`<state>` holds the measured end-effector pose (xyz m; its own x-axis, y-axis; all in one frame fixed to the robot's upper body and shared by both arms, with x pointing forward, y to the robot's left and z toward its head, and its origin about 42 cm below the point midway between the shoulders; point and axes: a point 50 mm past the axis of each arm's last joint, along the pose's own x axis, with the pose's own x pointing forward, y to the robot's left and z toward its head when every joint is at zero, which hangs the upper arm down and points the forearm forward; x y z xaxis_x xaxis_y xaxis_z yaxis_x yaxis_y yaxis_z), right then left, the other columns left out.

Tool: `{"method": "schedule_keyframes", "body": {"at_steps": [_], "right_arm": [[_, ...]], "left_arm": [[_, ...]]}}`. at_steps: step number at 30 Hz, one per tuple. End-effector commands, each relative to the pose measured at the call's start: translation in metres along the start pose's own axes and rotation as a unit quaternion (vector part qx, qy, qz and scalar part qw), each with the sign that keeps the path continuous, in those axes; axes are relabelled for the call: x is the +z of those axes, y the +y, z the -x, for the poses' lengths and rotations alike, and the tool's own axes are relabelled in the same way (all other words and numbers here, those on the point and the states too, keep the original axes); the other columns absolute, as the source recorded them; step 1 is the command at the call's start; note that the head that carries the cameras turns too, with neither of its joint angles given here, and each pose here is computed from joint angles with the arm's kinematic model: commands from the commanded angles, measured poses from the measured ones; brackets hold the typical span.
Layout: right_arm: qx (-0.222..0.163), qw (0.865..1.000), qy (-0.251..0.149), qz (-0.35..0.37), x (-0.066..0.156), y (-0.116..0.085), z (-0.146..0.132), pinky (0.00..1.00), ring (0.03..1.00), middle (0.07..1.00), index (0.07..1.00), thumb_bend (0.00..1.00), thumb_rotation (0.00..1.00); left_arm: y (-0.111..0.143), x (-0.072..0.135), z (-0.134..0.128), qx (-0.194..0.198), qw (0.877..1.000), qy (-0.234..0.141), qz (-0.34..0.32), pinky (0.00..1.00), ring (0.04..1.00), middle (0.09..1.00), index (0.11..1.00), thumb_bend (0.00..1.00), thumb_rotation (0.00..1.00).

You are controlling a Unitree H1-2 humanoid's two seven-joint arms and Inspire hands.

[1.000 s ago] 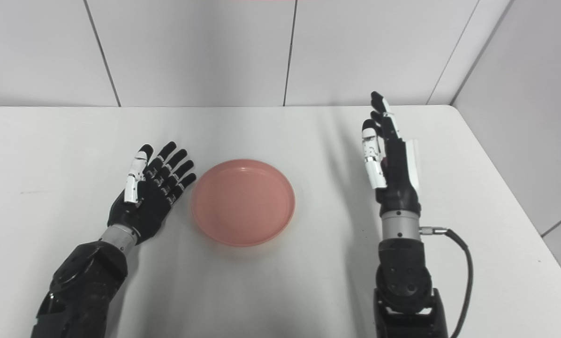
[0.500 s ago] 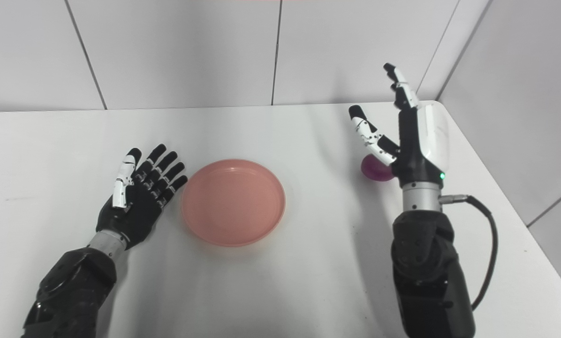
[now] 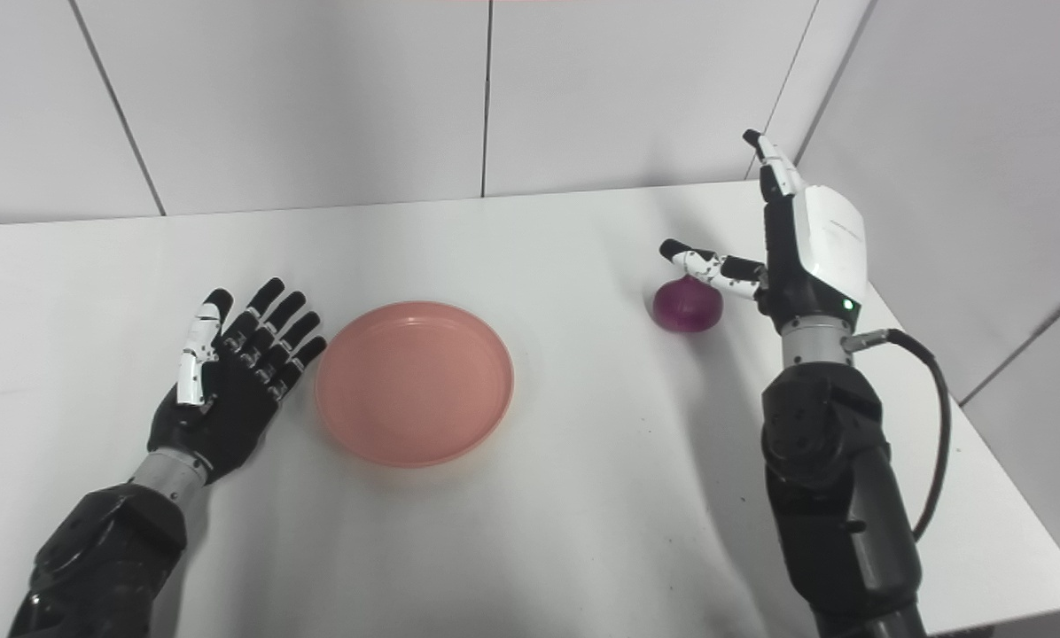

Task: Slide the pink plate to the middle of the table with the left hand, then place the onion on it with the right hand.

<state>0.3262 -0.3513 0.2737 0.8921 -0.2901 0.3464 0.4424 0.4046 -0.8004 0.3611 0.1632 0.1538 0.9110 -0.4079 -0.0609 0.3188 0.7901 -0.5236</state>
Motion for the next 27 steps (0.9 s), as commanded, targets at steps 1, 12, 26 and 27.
{"method": "schedule_keyframes", "body": {"at_steps": [1, 12, 26, 27], "right_arm": [[-0.019, 1.0, -0.004, 0.023, -0.004, -0.011, -0.008, 0.72, 0.864, 0.916, 0.944, 1.0, 0.42], [0.031, 0.999, 0.036, 0.022, -0.021, 0.001, -0.011, 0.77, 0.916, 0.951, 0.958, 1.0, 0.34], [0.086, 0.995, 0.049, 0.019, -0.039, 0.016, -0.016, 0.78, 0.898, 0.941, 0.953, 1.0, 0.35], [0.089, 0.995, 0.049, 0.018, -0.04, 0.017, -0.017, 0.79, 0.9, 0.941, 0.954, 1.0, 0.34]], "left_arm": [[0.0, 0.003, -0.002, 0.0, 1.0, -0.003, -0.004, 0.98, 0.982, 0.991, 0.982, 0.45, 1.0], [0.001, 0.002, -0.001, 0.001, 1.0, -0.002, -0.003, 0.97, 0.98, 0.988, 0.974, 0.45, 1.0], [-0.003, -0.001, -0.002, 0.002, 1.0, 0.002, -0.003, 0.98, 0.982, 0.989, 0.979, 0.45, 1.0], [-0.003, -0.001, -0.002, 0.003, 1.0, 0.002, -0.004, 0.98, 0.981, 0.988, 0.98, 0.45, 1.0]]}}
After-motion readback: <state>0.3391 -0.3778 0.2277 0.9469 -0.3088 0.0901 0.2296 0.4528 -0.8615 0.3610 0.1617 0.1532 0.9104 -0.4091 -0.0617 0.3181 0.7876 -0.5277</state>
